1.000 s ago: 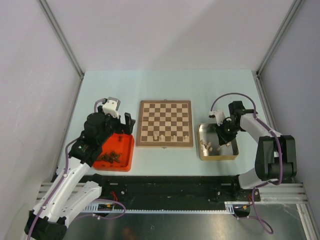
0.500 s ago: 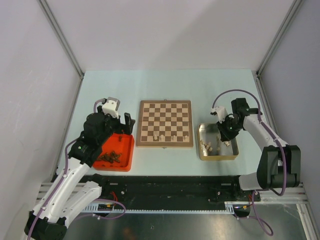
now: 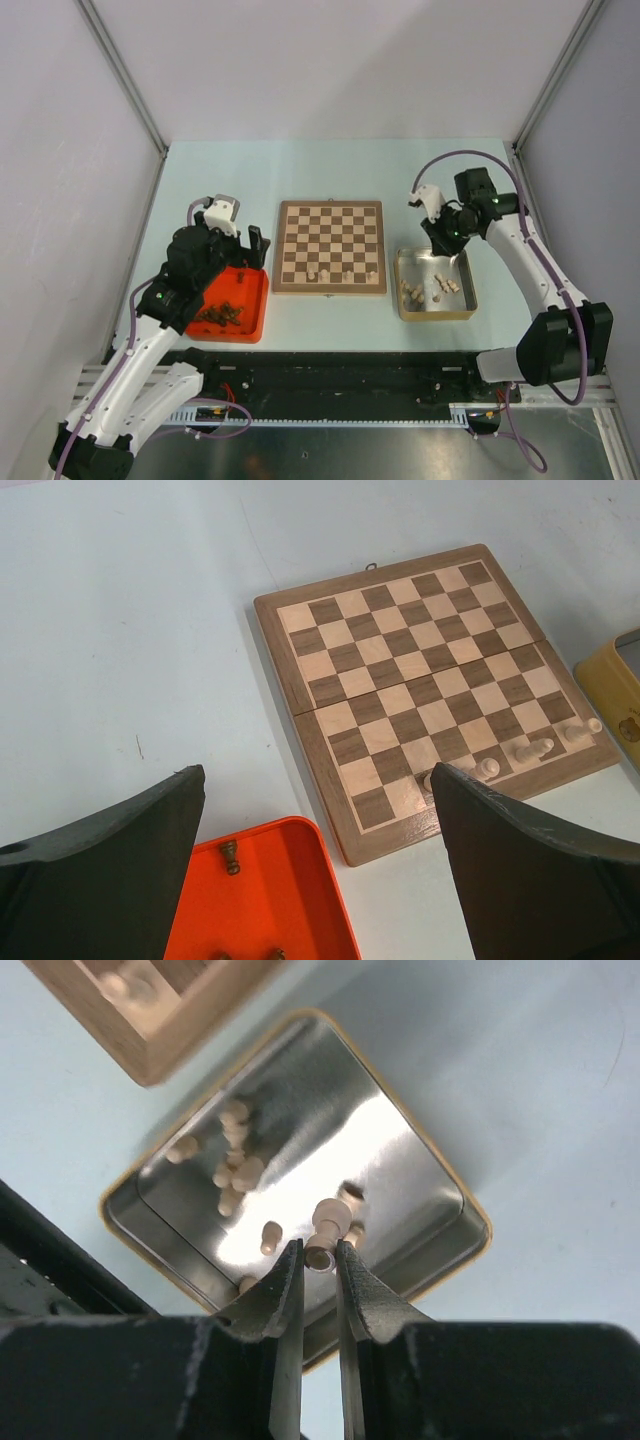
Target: Set up the chess pieces on the board
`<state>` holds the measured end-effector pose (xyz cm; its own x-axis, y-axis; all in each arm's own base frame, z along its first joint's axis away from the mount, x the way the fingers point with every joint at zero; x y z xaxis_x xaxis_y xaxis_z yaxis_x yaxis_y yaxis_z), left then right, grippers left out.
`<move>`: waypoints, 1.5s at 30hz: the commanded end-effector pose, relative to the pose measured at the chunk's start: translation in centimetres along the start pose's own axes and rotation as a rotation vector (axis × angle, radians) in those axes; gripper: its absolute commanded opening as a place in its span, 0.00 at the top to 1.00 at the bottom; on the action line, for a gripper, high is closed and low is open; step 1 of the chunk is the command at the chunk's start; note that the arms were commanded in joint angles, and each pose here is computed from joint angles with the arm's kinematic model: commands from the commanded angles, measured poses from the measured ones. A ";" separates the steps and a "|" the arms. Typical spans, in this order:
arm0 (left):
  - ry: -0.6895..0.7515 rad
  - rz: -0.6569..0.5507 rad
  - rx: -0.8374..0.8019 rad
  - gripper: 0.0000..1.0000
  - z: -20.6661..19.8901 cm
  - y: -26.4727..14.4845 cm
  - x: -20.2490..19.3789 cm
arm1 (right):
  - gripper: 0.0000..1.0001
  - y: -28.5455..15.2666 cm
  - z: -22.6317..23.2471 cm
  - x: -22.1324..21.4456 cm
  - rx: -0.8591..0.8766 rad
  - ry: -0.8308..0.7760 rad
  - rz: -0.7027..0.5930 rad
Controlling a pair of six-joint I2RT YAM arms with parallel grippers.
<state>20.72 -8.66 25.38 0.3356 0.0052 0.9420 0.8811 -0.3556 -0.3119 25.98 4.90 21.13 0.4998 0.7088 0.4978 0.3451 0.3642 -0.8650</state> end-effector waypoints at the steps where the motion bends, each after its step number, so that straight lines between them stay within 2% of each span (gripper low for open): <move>1: 0.035 -0.028 0.033 0.00 0.6 -0.2 0.4 | 0.88 -0.9 1.5 4.1 0.042 -0.092 -0.096; 2: 0.034 -0.030 0.038 0.00 0.6 -0.2 0.4 | 0.88 -0.9 2.8 5.9 0.065 -0.154 -0.121; 9: 0.035 -0.069 0.111 0.00 1.4 -1.0 0.8 | 0.87 0.7 8.1 14.7 0.220 -0.324 -0.251; 13: 0.023 -0.120 0.194 0.00 2.3 -1.9 1.3 | 0.87 3.3 10.3 18.5 0.316 -0.370 -0.256; 19: -0.013 -0.199 0.364 0.00 4.0 -3.7 1.9 | 0.86 5.7 13.3 23.3 0.353 -0.429 -0.275; 20: -0.021 -0.213 0.392 0.00 4.3 -4.0 2.0 | 0.86 7.3 13.6 23.5 0.368 -0.422 -0.248; 25: -0.073 -0.322 0.505 0.00 5.4 -6.2 2.6 | 0.86 9.9 15.3 25.5 0.402 -0.429 -0.239; 32: -0.118 -0.451 0.550 0.00 6.0 -8.6 3.3 | 0.85 12.8 17.1 27.4 0.390 -0.448 -0.217; 39: -0.125 -0.496 0.528 0.00 5.8 -9.2 3.5 | 0.84 15.3 18.5 28.0 0.335 -0.492 -0.192; 45: -0.123 -0.502 0.508 0.00 5.7 -9.3 3.5 | 0.84 17.0 19.6 26.7 0.341 -0.523 -0.122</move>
<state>15.69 -0.21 30.43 -0.0999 0.1483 0.9839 0.9804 0.1835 0.0719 30.10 41.51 18.50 0.0104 0.8027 0.5963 0.0453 0.5954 -0.8022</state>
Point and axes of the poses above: each gripper's point midway between its finger pads, its own y axis out along the fingers, its own z axis along the line the jaws close on, x = y × z, the point moved 7 cm from there along -y, back along the fingers, and after that the axes turned 3 degrees about -y, right-handed, at the moved point
